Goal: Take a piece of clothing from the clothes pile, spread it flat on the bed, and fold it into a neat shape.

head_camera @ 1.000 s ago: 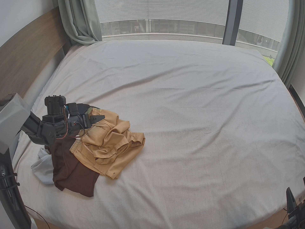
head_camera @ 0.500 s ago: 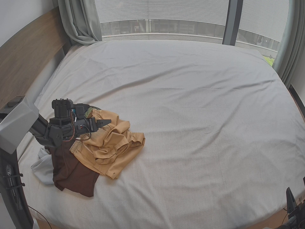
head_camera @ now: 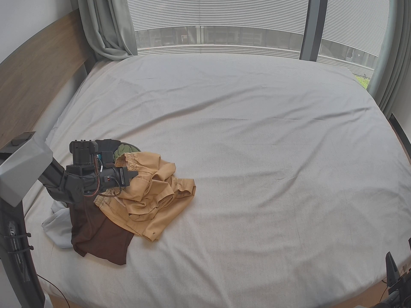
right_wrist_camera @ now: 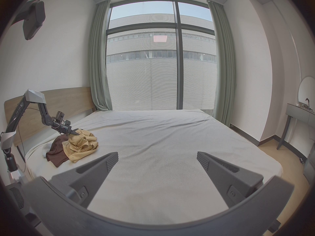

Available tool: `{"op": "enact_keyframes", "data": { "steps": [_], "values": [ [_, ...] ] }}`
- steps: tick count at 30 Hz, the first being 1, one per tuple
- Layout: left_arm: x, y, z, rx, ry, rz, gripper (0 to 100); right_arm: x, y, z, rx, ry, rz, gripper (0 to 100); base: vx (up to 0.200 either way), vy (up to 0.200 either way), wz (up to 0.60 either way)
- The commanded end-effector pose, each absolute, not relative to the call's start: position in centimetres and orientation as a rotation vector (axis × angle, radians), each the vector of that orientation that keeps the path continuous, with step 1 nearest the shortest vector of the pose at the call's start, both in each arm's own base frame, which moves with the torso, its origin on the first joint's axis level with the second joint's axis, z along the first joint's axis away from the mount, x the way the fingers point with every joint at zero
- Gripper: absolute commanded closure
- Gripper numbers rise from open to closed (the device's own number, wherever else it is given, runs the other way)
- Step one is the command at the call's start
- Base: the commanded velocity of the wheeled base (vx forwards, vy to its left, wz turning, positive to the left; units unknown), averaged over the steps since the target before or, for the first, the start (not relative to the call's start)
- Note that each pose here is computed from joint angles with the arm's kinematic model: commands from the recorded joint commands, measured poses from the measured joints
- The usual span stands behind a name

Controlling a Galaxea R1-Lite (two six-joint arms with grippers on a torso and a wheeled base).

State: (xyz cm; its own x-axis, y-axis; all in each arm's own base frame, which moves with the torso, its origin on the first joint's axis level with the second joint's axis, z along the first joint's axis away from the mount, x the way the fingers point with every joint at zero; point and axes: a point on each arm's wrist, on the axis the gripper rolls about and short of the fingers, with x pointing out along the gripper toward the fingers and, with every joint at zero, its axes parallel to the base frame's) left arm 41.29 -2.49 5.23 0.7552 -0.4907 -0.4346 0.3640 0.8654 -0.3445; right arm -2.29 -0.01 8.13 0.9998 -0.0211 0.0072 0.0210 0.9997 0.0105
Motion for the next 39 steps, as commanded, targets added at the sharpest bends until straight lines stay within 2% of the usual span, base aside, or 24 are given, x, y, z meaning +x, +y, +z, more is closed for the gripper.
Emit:
{"op": "enact_keyframes", "data": {
  "steps": [1,6,13,20,33,39],
  "values": [
    [40.8,-2.4,4.8,-0.245,0.559,-0.478,100,-2.2,0.0,7.6,0.011,0.001,-0.021,0,0.0,0.0,0.0],
    [39.8,-2.4,5.4,-0.283,0.571,-0.505,100,-2.2,0.0,7.6,0.011,0.001,-0.021,0,0.0,0.0,0.0],
    [37.6,-2.9,9.1,-0.502,0.571,-0.492,100,-2.2,0.0,7.6,0.011,0.001,-0.021,0,0.0,0.0,0.0],
    [35.5,-3.4,11.2,-0.633,0.585,-0.484,100,-2.2,0.0,7.6,0.011,0.001,-0.021,0,0.0,0.0,0.0],
    [33.3,-4.7,11.0,-0.811,0.668,-0.451,100,-2.2,0.0,7.6,0.011,0.001,-0.021,0,0.0,0.0,0.0],
    [33.3,-5.0,11.4,-0.907,0.657,-0.446,100,-2.2,0.0,7.6,0.011,0.001,-0.021,0,0.0,0.0,0.0]
  ]
}}
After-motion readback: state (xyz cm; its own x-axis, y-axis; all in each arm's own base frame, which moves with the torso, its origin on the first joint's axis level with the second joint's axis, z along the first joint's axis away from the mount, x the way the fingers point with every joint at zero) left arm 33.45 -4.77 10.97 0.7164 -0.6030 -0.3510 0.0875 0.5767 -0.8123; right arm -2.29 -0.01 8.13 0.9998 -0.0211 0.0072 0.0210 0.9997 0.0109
